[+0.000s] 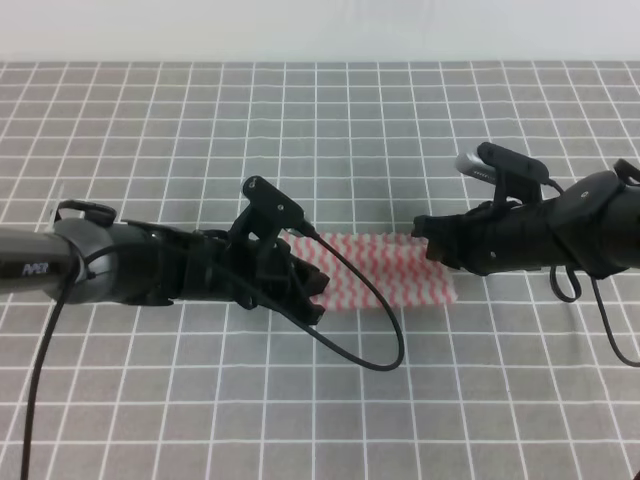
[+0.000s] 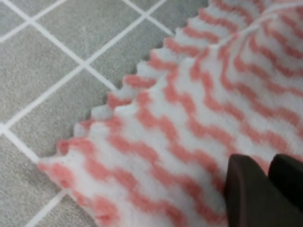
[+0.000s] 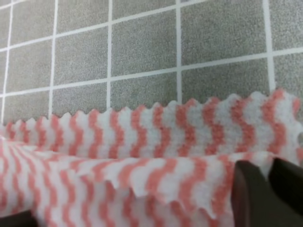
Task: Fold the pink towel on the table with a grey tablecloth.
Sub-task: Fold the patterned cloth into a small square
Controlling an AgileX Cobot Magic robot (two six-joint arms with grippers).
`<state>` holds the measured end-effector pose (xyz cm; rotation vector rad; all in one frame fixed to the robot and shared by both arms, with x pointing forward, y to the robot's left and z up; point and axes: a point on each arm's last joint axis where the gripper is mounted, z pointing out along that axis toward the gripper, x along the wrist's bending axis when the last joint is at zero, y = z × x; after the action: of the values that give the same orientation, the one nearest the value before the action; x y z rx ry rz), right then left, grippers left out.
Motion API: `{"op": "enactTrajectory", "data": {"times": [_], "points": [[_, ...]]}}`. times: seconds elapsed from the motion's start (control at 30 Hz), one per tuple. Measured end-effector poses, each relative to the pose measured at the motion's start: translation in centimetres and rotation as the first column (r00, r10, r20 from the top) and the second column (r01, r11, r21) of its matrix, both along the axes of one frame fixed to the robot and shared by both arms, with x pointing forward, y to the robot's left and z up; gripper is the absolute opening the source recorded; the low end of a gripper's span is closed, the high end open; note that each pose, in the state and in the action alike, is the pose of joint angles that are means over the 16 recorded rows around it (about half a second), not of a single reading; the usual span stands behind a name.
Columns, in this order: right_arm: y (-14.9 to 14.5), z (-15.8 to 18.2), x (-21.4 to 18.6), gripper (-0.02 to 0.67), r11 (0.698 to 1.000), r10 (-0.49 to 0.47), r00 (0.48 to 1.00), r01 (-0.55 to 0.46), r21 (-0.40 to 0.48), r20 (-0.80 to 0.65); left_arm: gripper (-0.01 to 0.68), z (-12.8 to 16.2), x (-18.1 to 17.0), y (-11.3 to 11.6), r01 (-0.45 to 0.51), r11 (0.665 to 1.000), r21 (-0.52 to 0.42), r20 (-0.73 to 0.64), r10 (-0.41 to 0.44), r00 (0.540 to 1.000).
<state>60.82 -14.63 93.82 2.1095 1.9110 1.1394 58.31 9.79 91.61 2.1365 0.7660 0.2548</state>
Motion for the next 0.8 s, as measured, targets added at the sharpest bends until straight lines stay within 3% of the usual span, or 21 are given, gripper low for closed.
{"op": "enactTrajectory", "data": {"times": [0.37, 0.6, 0.8], "points": [[-0.3, 0.2, 0.4, 0.168, 0.999, -0.054, 0.998, 0.054, -0.005, 0.034, 0.099, -0.1, 0.0, 0.1, -0.003, 1.0, 0.01, 0.004, 0.003, 1.0], [-0.3, 0.8, 1.1, 0.18, 0.997, -0.072, 0.995, 0.072, -0.003, 0.072, 0.1, -0.1, 0.1, 0.1, -0.006, 1.0, 0.015, 0.005, 0.006, 1.0], [0.3, 2.0, 1.6, 0.172, 1.0, -0.02, 0.996, 0.019, 0.018, 0.087, 0.1, -0.1, 0.1, 0.1, -0.007, 1.0, 0.016, 0.005, 0.007, 1.0]]}}
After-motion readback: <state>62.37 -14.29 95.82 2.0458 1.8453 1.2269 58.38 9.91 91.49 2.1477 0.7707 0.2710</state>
